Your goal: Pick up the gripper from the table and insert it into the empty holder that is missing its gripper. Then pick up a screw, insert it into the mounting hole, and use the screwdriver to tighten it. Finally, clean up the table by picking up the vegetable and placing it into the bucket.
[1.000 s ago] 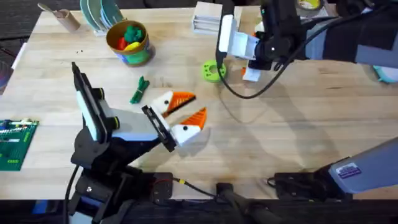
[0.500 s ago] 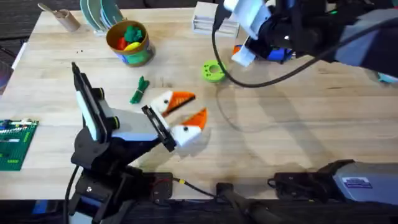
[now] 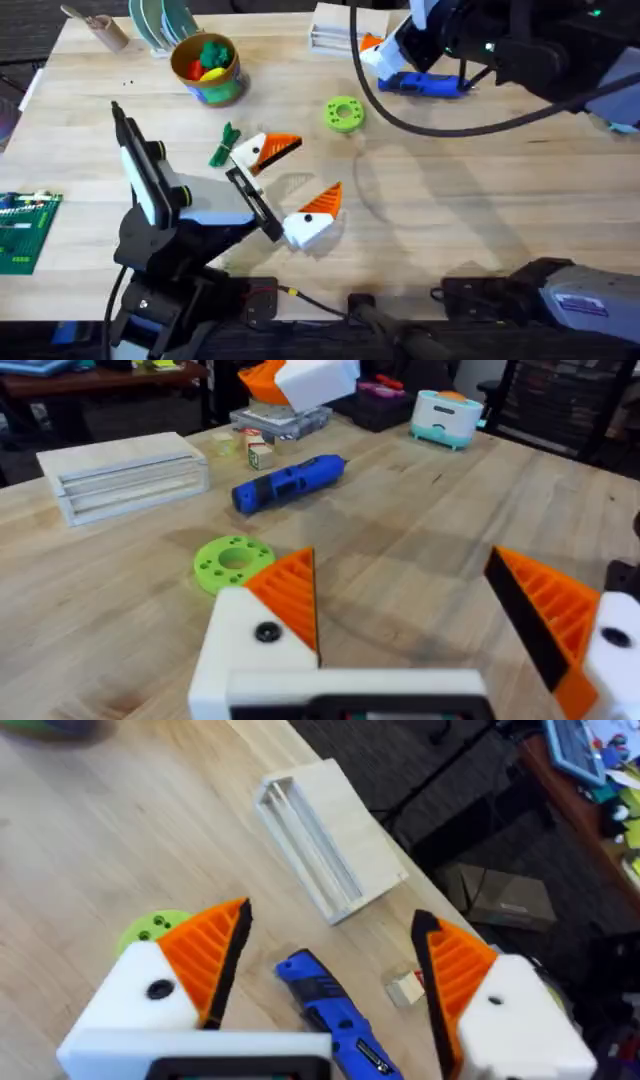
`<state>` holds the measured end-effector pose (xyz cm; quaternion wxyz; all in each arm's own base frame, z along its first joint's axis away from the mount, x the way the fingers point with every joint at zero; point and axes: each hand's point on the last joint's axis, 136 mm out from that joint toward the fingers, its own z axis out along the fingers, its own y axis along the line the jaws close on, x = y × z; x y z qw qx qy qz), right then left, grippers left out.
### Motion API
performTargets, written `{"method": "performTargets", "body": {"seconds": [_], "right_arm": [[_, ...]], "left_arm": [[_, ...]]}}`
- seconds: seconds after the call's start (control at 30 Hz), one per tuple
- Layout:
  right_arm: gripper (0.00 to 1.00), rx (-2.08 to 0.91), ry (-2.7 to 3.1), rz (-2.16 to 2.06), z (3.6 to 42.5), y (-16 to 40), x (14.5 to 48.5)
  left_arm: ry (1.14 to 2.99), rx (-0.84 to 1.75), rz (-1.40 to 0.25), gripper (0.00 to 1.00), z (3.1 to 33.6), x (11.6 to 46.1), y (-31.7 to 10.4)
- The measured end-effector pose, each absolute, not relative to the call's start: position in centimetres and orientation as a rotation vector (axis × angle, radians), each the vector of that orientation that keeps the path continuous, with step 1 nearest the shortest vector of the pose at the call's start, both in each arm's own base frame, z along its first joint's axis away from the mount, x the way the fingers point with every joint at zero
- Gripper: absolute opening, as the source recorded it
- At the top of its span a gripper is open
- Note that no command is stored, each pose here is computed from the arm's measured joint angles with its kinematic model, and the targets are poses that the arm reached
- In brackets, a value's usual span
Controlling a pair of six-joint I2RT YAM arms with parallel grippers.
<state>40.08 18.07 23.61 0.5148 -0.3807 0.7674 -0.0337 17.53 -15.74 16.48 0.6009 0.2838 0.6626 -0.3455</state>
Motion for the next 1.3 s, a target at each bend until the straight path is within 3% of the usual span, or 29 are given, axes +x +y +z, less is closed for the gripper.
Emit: {"method": "performTargets", "body": {"seconds": [0.13,0.3,0.57,0.77,0.93,1.3], "right_arm": [[0.991,-0.928,1.830,-0.045,23.7,19.0,39.8],[0.991,-0.941,1.820,-0.027,23.8,19.5,39.5],[0.992,-0.954,1.811,-0.013,23.8,20.2,39.2],[0.993,-0.957,1.809,-0.010,23.8,20.4,39.1],[0.992,-0.964,1.822,-0.010,23.5,20.3,39.0],[0.992,-0.971,1.835,-0.010,23.2,20.2,38.8]], "left_arm": [[1.595,0.612,-0.796,0.993,16.3,17.8,-15.3],[1.879,0.399,-0.734,0.993,15.7,17.2,-12.6],[2.052,0.073,-0.418,0.993,23.1,14.7,-5.6],[2.132,-0.033,-0.237,0.993,26.1,17.1,-3.5],[2.172,-0.052,-0.104,0.993,26.3,19.9,-2.6],[2.317,0.060,0.244,0.991,23.1,22.3,0.0]]}}
